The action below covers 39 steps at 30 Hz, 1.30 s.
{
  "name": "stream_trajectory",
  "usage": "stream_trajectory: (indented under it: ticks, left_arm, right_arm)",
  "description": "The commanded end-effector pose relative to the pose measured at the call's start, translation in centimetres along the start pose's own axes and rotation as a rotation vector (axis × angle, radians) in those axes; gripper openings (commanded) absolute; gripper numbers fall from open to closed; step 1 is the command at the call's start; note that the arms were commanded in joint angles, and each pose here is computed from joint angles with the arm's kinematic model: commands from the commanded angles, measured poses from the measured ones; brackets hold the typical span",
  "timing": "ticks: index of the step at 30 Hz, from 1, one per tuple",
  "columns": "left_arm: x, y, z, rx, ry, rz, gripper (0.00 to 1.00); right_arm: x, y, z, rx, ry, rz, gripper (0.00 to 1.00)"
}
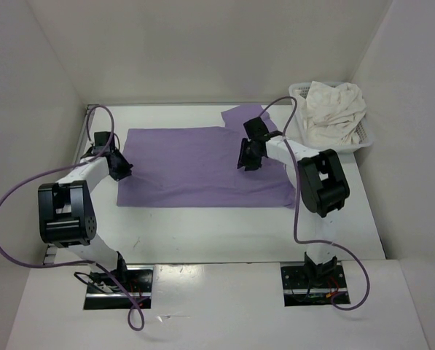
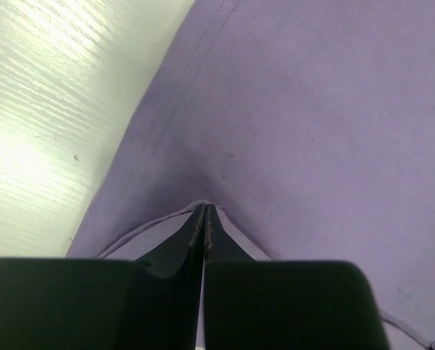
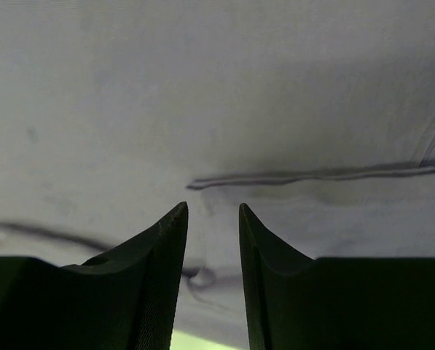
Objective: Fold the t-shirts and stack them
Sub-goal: Fold the flattened tshirt in 1/3 of the way
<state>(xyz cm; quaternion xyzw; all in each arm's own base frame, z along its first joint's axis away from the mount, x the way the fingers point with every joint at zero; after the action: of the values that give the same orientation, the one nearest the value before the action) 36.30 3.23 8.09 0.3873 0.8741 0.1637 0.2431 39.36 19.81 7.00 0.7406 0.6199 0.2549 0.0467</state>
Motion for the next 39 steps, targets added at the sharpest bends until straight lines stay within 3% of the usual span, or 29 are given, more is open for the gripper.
stream_trajectory:
  ticks: [1,13,26,28,34,39]
  left_arm:
    - [-0.1,0.3,-1.0,-0.021,-0.009,-0.016,0.00]
    - [-0.7,0.4,-2.2,-0.023,-0.044,-0.016,0.00]
    - [-1.0,0.3,-2.1,-0.021,-0.066,-0.034,0.00]
    - [-1.0,0.1,-1.9,-0.008,-0.068,-0.034,0.00]
    - [-1.0,0.1,-1.9,-0.008,-0.068,-0.034,0.00]
    - [-1.2,0.1,-2.1,-0.010,-0.081,-0.033,0.00]
  right_arm:
    - [0.2,1.9,0.7,-0.071,-0.037,-0.051,0.40]
    - [3.0,0.8,1.3,-0.079,-0.061,-0.154,0.45]
    - [1.2,0.3,2.3,-0.078,-0.180,-0.166,0.41]
    - [1.0,0.1,2.8,-0.063,-0.190,-0.167,0.38]
    - [1.4,0.3,2.5,-0.058,-0.183,-0.167,0.15]
    - [2.2,1.2,0.3,-0.103,-0.152,-0.152,0.09]
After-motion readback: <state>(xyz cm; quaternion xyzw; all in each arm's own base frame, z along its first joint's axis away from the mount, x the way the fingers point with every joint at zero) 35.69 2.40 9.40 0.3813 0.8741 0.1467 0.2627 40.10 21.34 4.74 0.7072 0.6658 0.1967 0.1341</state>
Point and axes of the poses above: each gripper's point midway between its finger pads, its own z axis out along the fingers, its own x axis along the line the jaws close on, y = z × x, the point moved 3 cm from there along -z, back along the fingers
